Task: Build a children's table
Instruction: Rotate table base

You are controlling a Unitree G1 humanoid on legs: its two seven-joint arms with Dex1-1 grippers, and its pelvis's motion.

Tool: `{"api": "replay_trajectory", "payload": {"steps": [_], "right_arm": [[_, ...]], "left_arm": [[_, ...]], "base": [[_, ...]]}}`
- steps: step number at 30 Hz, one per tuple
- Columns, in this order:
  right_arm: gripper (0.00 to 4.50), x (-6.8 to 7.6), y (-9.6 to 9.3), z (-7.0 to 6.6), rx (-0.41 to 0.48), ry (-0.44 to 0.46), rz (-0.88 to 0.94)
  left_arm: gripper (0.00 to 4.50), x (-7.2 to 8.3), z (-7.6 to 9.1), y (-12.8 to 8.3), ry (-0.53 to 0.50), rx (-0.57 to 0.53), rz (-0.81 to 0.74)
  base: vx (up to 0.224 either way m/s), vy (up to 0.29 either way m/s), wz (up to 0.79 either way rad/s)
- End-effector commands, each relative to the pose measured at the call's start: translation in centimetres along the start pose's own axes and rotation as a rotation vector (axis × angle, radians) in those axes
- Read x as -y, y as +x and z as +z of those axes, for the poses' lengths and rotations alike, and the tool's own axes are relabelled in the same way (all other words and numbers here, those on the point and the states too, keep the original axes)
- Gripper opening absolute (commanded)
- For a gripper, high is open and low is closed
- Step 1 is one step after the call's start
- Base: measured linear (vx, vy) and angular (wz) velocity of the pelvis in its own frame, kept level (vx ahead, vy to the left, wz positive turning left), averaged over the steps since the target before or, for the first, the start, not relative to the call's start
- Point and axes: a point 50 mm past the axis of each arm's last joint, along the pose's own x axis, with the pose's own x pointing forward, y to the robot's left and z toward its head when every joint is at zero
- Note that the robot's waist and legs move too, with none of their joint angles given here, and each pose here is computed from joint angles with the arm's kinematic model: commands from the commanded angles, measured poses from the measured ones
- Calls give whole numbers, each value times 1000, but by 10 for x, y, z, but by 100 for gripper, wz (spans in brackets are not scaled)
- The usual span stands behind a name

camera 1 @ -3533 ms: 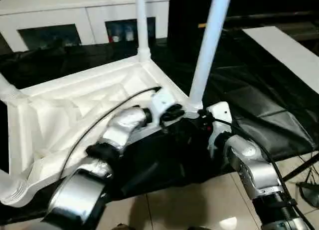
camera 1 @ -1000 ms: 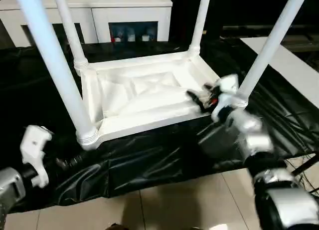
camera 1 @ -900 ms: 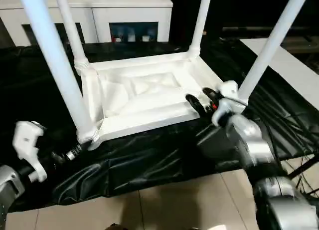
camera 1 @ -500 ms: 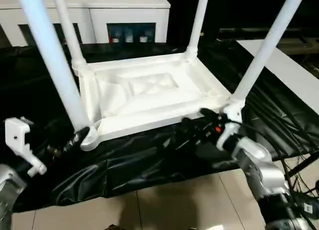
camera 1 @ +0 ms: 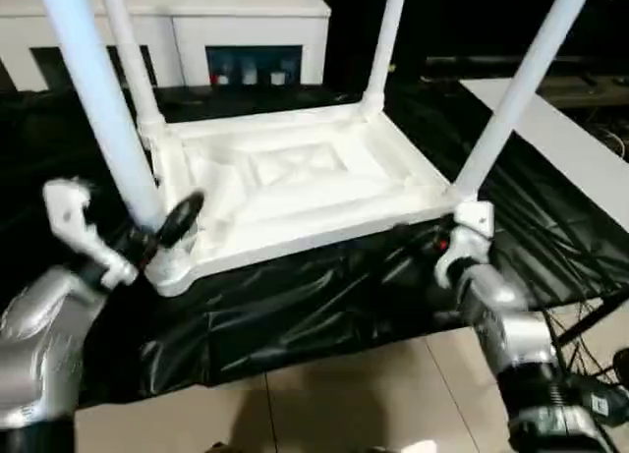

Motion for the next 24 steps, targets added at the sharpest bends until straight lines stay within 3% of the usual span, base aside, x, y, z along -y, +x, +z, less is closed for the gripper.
{"api": "replay_trajectory", "payload": {"steps": [1, 7, 9, 14, 19, 24], "right_arm": [[447, 14, 3, -1, -28, 12, -64], [447, 22, 12, -5, -90, -39, -59], [447, 26, 17, -6, -128, -69, -69], [447, 27, 23, -3, -144, -74, -61], [447, 15, 32, 4, -146, -78, -10], [447, -15, 39, 7, -143, -154, 140]], "left_arm": [[450, 17, 9, 17, -74, 24, -155], [450, 40, 14, 15, -148, -69, -383], [450, 51, 13, 6, -163, -164, -499], [450, 63, 15, 2, -175, -238, -589], [450, 85, 27, 6, -178, -252, -698], [450, 102, 33, 19, -158, -226, -766]], "base": [[0, 0, 0], [0, 0, 0], [0, 0, 0], [0, 0, 0], [0, 0, 0], [0, 0, 0]]}}
